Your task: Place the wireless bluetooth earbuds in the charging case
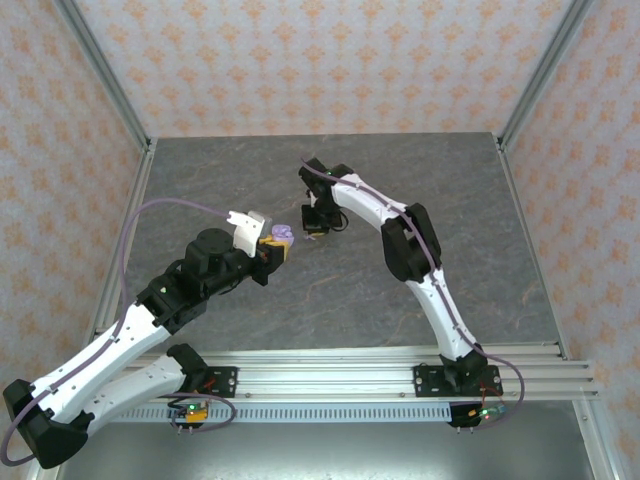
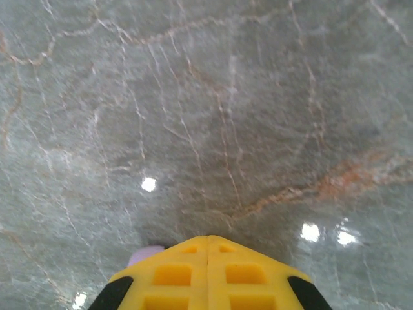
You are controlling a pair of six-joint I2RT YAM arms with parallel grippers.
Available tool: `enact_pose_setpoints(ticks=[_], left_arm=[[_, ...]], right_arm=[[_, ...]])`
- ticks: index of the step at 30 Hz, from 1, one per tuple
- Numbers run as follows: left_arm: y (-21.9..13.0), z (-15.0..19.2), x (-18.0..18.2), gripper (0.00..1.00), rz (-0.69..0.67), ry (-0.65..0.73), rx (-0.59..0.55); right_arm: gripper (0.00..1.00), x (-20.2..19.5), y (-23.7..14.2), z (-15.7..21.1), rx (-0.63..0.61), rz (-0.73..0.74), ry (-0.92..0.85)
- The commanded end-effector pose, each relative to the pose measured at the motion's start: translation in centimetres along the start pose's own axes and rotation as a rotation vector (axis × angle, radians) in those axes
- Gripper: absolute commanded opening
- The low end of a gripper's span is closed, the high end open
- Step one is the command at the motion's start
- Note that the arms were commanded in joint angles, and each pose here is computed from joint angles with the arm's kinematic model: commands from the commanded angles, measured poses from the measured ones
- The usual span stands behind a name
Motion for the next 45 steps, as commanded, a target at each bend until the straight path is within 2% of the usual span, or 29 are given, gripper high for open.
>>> enact_pose_setpoints(ticks=[1,20,30,34,37,45], left_arm=[[-0.2,-0.7,0.0,0.17,-0.007,0.001,-0.046],[-0.1,-0.6,0.1,0.17,-0.013,-0.007,-0.039],[-0.2,-0.5,0.2,0.17,-0.014,-0.006,-0.035],[-0.3,-0.5,0.2,0.17,-0.015,-0.004,-0.035],[-0.4,-0.4,0.2,0.17,-0.018,-0.003,-0.036],[-0.5,-0.4,0.3,0.17,-0.022,0.002,-0.038]], right_arm=[[0.03,-0.9,-1.5,1.3,0.025,0.039,-0.019],[0.08,1.8,-1.1,2.5,0.065,-0.098,-0.103],[0.10,1.3,-4.3,1.4,-0.056,-0.017,-0.085],[0.19,2.1,-6.0,1.2,-0.092,-0.055,-0.061],[0.33,2.3,-6.4,1.1,-0.102,-0.070,-0.005],[0.41,3.0,-5.4,0.4,-0.137,-0.048,0.125]])
Point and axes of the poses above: each hand's point on the last joint's axis, 136 mm out from that joint toward the fingers, its own y axis out along the fingers, its own x axis along the line the jaws close on, z = x × y, the point moved 4 cm from there along -y, back along the fingers, and after that the axes turned 1 degree about y, right-handed, at the moved point
